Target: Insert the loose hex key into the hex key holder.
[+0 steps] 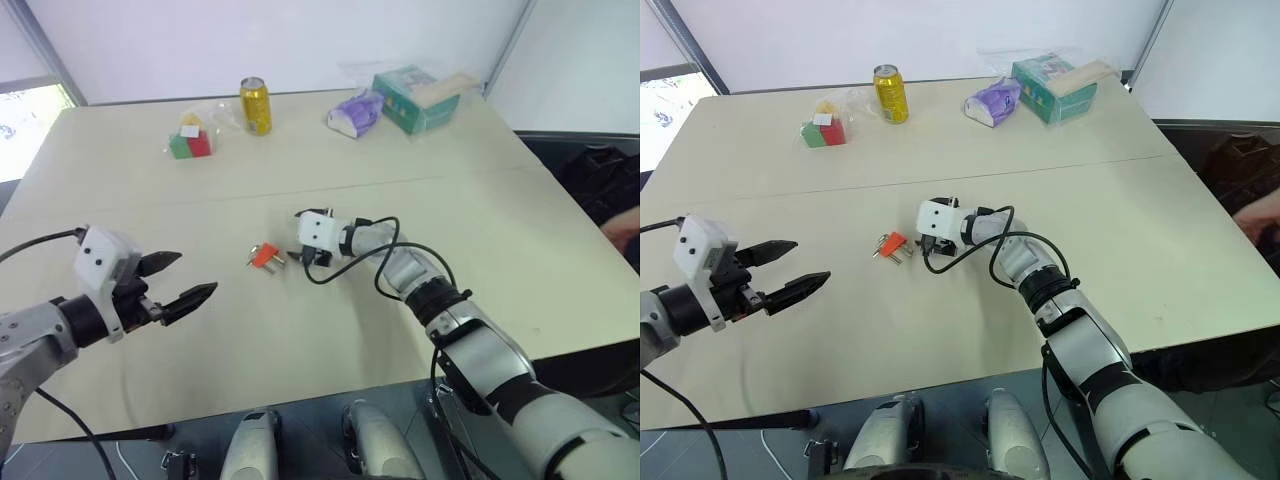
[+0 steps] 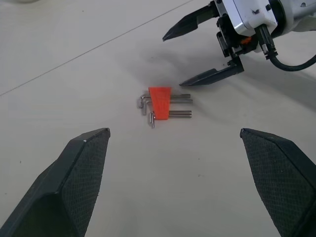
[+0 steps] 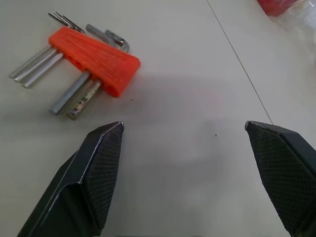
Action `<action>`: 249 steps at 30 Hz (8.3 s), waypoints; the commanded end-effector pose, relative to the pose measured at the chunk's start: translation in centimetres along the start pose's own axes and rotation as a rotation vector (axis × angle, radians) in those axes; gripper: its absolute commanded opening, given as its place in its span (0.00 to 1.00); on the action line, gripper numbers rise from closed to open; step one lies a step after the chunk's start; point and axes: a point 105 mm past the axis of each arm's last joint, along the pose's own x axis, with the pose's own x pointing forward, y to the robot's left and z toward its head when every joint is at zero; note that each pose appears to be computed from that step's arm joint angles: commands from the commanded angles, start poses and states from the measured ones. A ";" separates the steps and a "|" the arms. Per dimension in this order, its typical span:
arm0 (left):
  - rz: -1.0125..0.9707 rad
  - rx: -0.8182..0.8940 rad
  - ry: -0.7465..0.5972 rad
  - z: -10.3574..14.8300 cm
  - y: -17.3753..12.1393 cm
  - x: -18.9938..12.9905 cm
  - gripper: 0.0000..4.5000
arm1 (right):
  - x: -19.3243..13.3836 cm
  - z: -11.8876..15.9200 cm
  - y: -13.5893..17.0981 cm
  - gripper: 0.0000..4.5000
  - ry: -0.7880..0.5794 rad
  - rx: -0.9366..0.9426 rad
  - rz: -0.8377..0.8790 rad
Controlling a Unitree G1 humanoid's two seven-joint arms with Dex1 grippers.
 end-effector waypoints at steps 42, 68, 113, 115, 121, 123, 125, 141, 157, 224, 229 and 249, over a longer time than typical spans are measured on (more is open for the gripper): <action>0.070 0.072 -0.063 1.7 0.2 -0.4 0.98 | 3.2 2.3 6.0 0.91 -0.032 0.165 0.209; 0.090 0.093 -0.081 1.7 0.6 -0.1 1.00 | 2.4 1.0 5.5 0.01 -0.046 0.122 0.182; 0.118 0.060 -0.035 1.2 1.5 -2.4 1.00 | 5.3 4.0 5.8 0.99 -0.071 0.493 0.274; 0.122 0.058 -0.035 1.1 1.6 -2.5 1.00 | 5.4 4.2 5.9 0.99 -0.076 0.490 0.275; 0.122 0.057 -0.034 1.1 1.4 -2.5 1.00 | 5.8 4.9 6.4 0.99 -0.094 0.481 0.286; 0.121 0.057 -0.035 1.1 1.3 -2.4 1.00 | 5.9 5.1 6.5 0.99 -0.098 0.479 0.288; 0.121 0.058 -0.037 1.2 1.2 -2.3 1.00 | 6.0 5.2 6.7 0.99 -0.099 0.477 0.288; 0.127 0.066 -0.036 1.1 1.1 -2.1 1.00 | 5.9 4.3 7.0 0.23 -0.077 0.464 0.271; 0.079 0.078 -0.114 2.9 1.9 -0.3 1.00 | 1.6 7.7 0.1 0.22 -0.295 -0.226 -0.056; -0.439 0.029 -0.354 11.3 -1.7 4.0 1.00 | -10.1 15.8 -5.4 0.22 -0.705 -0.908 -0.059; -0.443 0.030 -0.348 11.1 -1.9 4.0 0.71 | -10.1 15.7 -5.4 0.22 -0.701 -0.908 -0.054; -0.455 0.008 -0.347 10.5 -2.3 4.6 0.00 | -10.1 15.6 -5.3 0.45 -0.684 -0.901 -0.035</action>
